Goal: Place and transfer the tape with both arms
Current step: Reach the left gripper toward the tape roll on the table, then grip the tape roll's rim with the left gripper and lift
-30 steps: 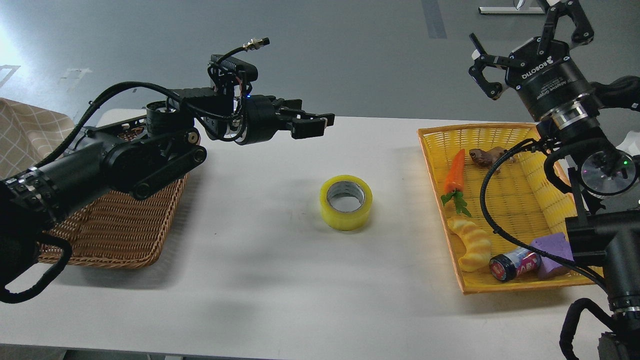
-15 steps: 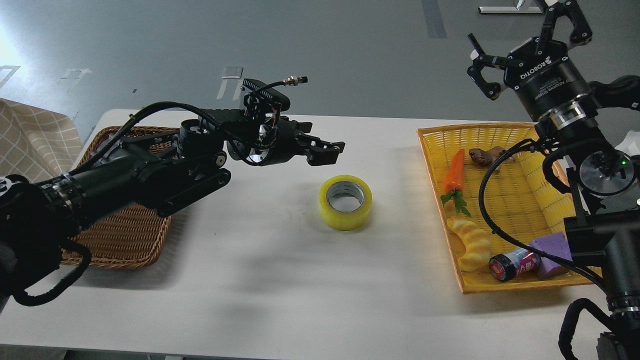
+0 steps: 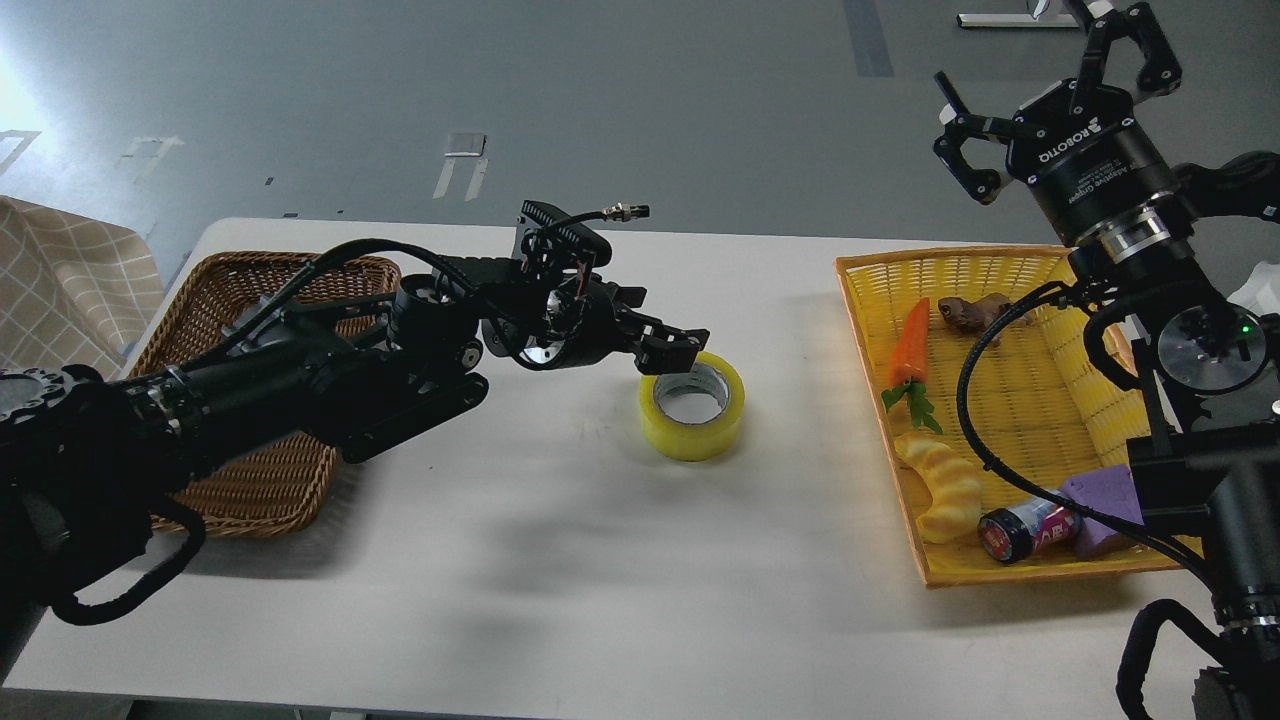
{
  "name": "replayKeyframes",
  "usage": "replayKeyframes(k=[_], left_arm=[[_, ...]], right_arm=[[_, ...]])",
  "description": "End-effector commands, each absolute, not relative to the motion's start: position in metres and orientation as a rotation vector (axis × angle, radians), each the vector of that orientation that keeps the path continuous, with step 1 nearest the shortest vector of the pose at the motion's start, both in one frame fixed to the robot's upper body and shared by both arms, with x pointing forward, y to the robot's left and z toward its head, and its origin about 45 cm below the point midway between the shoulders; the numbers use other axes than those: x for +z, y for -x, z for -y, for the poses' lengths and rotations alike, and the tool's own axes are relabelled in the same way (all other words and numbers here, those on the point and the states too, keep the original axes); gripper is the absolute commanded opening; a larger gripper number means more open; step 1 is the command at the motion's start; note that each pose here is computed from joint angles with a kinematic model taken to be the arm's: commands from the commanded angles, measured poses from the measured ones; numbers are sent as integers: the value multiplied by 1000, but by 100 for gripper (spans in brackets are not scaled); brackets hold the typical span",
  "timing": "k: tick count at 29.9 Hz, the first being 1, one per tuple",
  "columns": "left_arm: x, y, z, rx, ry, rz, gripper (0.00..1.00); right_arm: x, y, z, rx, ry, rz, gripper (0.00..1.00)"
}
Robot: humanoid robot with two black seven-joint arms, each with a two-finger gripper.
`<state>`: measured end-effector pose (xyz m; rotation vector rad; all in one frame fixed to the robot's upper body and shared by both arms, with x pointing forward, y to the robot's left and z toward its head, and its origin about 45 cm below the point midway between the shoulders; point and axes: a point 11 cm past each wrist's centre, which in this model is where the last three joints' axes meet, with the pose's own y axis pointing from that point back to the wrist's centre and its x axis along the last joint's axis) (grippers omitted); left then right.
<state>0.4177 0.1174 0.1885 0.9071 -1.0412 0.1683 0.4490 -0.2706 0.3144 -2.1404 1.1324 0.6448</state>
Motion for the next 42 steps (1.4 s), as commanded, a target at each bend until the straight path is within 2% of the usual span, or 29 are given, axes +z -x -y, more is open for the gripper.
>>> replayKeyframes(k=[1, 42], left_arm=[[185, -417, -116, 172, -922, 1037, 97], [149, -407, -114, 168, -1008, 975, 96]], right_arm=[[317, -450, 269, 638, 2144, -1126, 99], [315, -450, 264, 652, 2139, -1113, 99]])
